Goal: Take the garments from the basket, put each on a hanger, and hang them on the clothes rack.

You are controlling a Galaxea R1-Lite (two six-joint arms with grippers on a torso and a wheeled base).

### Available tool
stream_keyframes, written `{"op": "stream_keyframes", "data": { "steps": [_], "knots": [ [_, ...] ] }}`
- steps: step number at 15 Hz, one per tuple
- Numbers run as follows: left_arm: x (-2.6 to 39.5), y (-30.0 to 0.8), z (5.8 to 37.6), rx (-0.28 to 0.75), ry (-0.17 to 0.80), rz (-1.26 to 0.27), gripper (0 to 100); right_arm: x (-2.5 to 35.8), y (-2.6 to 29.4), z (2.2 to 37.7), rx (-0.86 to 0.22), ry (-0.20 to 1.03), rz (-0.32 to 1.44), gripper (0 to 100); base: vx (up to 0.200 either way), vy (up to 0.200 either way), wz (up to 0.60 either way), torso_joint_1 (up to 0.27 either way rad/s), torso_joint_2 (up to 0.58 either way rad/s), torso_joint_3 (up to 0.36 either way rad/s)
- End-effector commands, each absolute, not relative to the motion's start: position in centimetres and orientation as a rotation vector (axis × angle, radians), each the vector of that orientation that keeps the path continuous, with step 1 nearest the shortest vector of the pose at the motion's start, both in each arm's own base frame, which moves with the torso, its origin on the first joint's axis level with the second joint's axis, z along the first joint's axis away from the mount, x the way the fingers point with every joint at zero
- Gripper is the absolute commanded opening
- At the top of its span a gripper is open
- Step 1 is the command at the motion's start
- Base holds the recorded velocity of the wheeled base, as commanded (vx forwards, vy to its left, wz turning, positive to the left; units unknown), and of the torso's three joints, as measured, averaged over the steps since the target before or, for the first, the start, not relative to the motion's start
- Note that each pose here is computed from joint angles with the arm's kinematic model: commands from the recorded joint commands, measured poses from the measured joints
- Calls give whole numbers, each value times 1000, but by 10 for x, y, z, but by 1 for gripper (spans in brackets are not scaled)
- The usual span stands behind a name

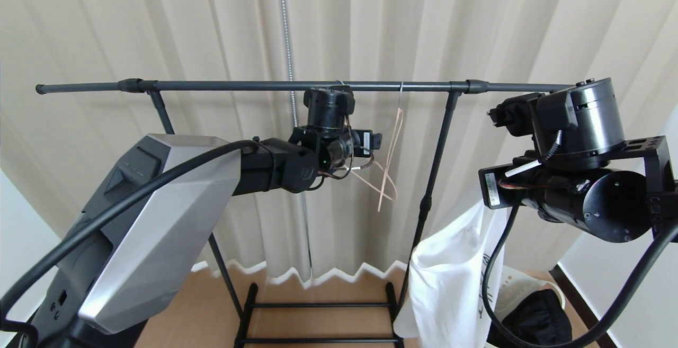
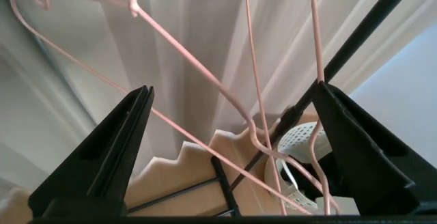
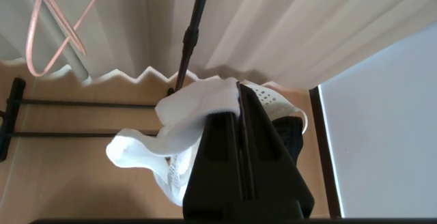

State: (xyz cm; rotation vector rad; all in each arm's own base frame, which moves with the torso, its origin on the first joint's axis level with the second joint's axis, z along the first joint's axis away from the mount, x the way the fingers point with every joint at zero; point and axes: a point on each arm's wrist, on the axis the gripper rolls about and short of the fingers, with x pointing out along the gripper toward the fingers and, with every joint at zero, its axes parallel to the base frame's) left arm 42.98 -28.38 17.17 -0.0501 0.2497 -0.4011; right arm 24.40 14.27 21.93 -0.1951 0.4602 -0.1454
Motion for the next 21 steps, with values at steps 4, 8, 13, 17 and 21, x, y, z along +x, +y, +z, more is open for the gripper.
{"op": "stream_keyframes", "data": {
  "steps": [4, 8, 13, 17, 21],
  "knots": [
    [436, -288, 149, -34, 274, -366, 100, 247, 140, 222, -186, 454, -159, 0, 0, 0, 0, 0, 0, 0],
    [440, -292, 129, -16, 305, -341, 100, 246, 139, 224, -181, 448, -159, 0, 0, 0, 0, 0, 0, 0],
    [440, -285, 131, 8, 333, -257, 100, 246, 138, 224, -180, 447, -160, 0, 0, 0, 0, 0, 0, 0],
    [434, -279, 147, 23, 341, -201, 100, 246, 139, 226, -177, 443, -160, 0, 0, 0, 0, 0, 0, 0],
    [427, -274, 155, 27, 349, -199, 100, 245, 137, 228, -172, 436, -160, 0, 0, 0, 0, 0, 0, 0]
  ]
}}
